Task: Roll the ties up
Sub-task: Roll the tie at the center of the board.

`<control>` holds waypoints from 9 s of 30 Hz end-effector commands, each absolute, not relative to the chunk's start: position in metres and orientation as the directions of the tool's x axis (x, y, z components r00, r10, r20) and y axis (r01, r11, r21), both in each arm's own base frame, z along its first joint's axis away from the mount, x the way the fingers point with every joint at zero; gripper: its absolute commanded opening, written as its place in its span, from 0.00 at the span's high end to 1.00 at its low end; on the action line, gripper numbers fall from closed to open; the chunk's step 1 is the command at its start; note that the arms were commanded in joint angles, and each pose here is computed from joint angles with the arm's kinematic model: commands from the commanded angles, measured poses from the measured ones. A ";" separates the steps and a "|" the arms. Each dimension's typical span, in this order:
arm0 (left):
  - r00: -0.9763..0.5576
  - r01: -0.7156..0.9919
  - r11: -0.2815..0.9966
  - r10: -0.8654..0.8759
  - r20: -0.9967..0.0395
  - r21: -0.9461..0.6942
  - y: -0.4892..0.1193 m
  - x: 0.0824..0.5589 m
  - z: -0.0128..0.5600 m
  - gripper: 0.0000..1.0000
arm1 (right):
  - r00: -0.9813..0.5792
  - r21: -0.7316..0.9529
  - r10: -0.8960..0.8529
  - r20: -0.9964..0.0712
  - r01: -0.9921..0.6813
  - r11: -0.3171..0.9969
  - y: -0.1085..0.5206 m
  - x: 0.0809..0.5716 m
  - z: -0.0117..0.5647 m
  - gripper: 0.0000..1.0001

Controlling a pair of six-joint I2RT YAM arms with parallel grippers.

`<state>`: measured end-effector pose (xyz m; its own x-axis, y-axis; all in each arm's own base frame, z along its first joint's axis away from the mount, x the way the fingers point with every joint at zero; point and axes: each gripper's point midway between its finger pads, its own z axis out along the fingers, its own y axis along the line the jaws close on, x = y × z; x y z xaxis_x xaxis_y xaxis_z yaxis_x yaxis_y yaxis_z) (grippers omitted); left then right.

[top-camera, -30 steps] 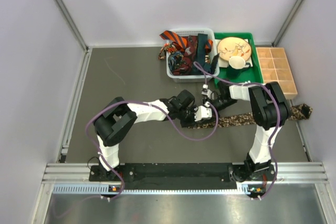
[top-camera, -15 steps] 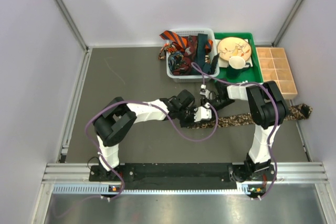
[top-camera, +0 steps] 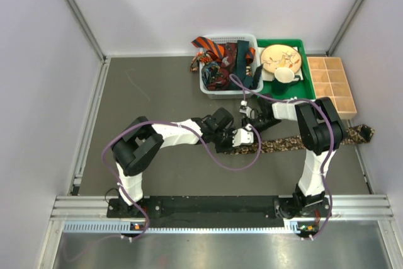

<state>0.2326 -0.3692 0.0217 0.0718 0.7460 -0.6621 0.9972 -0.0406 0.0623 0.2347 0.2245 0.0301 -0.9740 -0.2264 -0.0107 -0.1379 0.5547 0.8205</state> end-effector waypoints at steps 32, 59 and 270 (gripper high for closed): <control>-0.032 0.999 0.034 0.882 -0.470 -0.006 -0.332 0.229 -0.018 0.49 | -0.963 0.785 -0.250 -0.100 -0.231 0.575 0.226 0.239 0.032 1.00; 0.015 1.000 -0.025 0.890 -0.455 -0.015 -0.312 0.227 0.001 0.47 | -0.963 0.751 -0.259 -0.075 -0.225 0.621 0.238 0.246 0.013 1.00; 0.109 0.994 -0.098 0.862 -0.494 0.048 -0.310 0.232 -0.004 0.77 | -0.963 0.815 -0.207 -0.174 -0.259 0.519 0.264 0.265 0.037 1.00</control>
<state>0.2538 -0.3536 0.0232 0.1513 0.7638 -0.6274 0.9874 -0.0865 0.1328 0.2470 0.2521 0.0261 -0.9765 -0.1991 -0.0825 -0.1786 0.5335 0.8267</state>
